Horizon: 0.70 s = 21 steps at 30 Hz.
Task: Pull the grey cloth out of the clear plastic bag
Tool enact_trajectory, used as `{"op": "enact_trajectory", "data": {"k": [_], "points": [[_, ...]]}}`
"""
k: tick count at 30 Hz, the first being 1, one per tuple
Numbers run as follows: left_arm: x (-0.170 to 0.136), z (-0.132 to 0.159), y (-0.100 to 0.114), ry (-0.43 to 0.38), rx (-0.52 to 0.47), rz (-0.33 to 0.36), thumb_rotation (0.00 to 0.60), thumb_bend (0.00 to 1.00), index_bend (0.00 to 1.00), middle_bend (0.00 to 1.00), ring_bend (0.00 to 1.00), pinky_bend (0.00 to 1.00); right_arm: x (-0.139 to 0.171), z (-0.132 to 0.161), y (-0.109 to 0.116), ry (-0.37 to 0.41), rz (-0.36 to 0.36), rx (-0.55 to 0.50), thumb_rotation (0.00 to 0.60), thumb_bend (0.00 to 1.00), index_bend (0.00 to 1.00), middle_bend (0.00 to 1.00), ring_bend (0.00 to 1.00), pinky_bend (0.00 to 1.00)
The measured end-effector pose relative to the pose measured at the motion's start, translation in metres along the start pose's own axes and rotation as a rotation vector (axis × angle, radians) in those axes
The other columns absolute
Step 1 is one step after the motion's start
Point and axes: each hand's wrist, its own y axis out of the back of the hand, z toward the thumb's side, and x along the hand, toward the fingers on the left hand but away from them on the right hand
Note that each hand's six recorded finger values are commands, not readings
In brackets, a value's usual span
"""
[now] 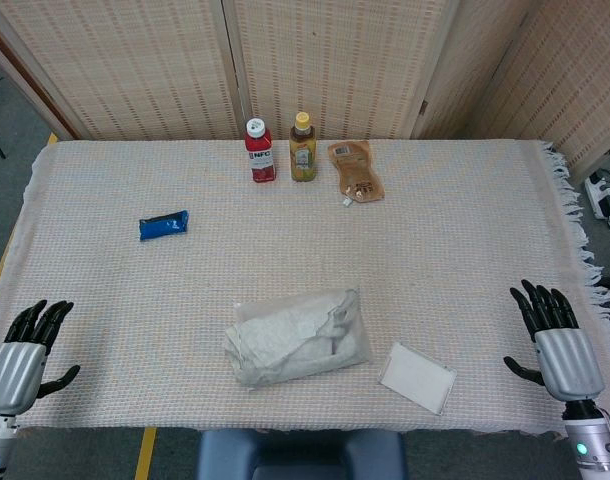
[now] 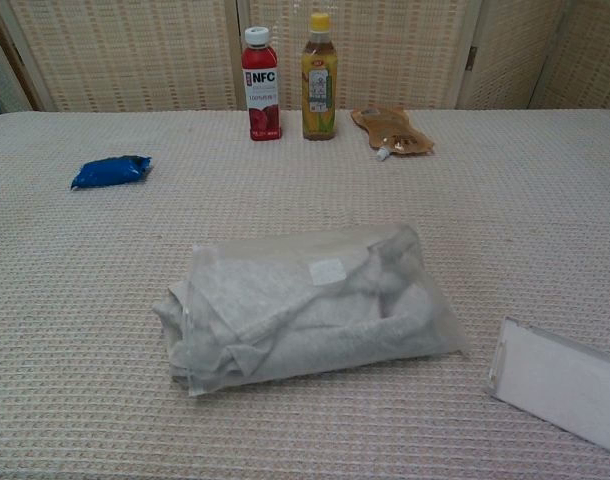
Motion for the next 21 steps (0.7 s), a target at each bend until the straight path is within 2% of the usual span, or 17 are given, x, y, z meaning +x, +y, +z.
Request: {"op": "enact_trajectory", "data": {"k": [5,10,14,21], "points": [[0.000,0.002,0.000,-0.007,-0.004,-0.002,0.600,0.22,0.11,0.14,0.04,0.14,0.001,0.003,-0.002,0.010,0.003,0.004,0.600,0.06,0.00,0.00,0.00,0.00],[-0.001,0.005,-0.001,-0.017,-0.008,-0.004,0.600,0.22,0.11,0.14,0.04,0.14,0.003,0.018,-0.008,0.070,0.022,-0.022,0.600,0.06,0.00,0.00,0.00,0.00],[0.001,0.008,-0.002,-0.029,-0.022,0.002,0.600,0.22,0.11,0.14,0.04,0.14,0.000,0.046,-0.013,0.174,0.033,-0.064,0.600,0.08,0.00,0.00,0.00,0.00],[0.001,0.008,-0.010,-0.035,-0.013,-0.039,0.600,0.22,0.11,0.14,0.04,0.14,-0.013,0.120,-0.036,0.378,0.072,-0.057,0.600,0.10,0.00,0.00,0.00,0.00]]}}
